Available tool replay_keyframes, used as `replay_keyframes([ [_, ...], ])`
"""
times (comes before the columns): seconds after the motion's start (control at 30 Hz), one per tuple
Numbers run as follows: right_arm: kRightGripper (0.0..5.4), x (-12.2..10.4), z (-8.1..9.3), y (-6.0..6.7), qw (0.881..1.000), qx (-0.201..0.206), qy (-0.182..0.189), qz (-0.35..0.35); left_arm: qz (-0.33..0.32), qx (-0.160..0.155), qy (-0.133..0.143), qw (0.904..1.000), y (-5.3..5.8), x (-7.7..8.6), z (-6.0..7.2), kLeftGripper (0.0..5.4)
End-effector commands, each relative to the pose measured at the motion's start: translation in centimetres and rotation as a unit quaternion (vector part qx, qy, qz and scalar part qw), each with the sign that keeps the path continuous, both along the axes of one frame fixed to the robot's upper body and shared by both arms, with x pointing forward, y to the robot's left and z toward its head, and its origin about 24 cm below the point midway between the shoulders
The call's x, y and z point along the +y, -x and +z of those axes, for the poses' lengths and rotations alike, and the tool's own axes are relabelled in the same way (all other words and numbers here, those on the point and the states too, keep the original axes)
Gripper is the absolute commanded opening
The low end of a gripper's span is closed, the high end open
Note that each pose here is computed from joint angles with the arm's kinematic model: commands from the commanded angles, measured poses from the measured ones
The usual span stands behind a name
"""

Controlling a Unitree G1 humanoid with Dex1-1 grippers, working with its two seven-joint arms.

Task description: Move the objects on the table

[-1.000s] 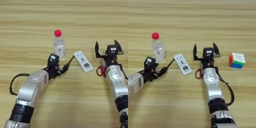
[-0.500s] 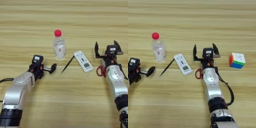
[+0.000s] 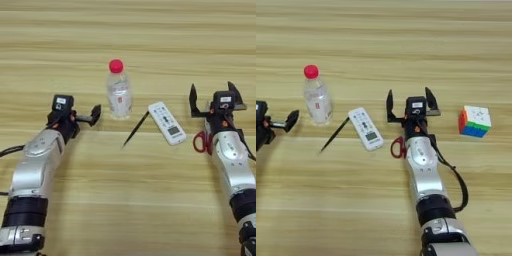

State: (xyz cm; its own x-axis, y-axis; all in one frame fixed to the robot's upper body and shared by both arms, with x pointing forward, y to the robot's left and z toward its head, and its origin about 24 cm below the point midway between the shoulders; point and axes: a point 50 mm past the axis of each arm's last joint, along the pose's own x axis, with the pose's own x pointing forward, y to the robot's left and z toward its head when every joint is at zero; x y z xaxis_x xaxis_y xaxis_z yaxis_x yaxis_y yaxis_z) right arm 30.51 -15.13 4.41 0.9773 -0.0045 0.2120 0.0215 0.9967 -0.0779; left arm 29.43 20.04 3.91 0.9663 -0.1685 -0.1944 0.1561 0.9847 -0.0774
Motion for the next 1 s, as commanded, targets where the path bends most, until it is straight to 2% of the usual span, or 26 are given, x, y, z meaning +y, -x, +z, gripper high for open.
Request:
replay_keyframes([
  [0.03,5.4,-0.4,0.5,-0.3,1.0,-0.009,0.003,0.002,0.016,-0.047,0.007,0.9987,-1.0,0.2,0.1,5.36],
  [0.23,5.4,-0.7,0.3,-0.3,1.0,-0.007,0.003,0.003,0.028,-0.086,0.019,0.9957,-1.8,0.6,-0.3,5.36],
  [0.37,5.4,-0.9,0.3,-0.2,1.0,-0.005,0.004,0.005,0.034,-0.111,0.013,0.9931,-2.1,0.8,-0.6,5.36],
  [0.57,5.4,-1.2,0.1,-0.1,1.0,-0.004,0.004,0.007,0.037,-0.126,0.005,0.9913,-2.2,0.8,-1.1,5.36],
  [0.7,5.4,-1.3,0.1,0.0,1.0,-0.004,0.005,0.009,0.034,-0.138,-0.012,0.9898,-2.2,0.7,-1.2,5.36],
  [1.0,5.4,-0.8,0.6,0.5,0.999,-0.014,0.021,0.039,0.037,-0.14,-0.011,0.9894,-2.2,0.4,-1.5,5.36],
])
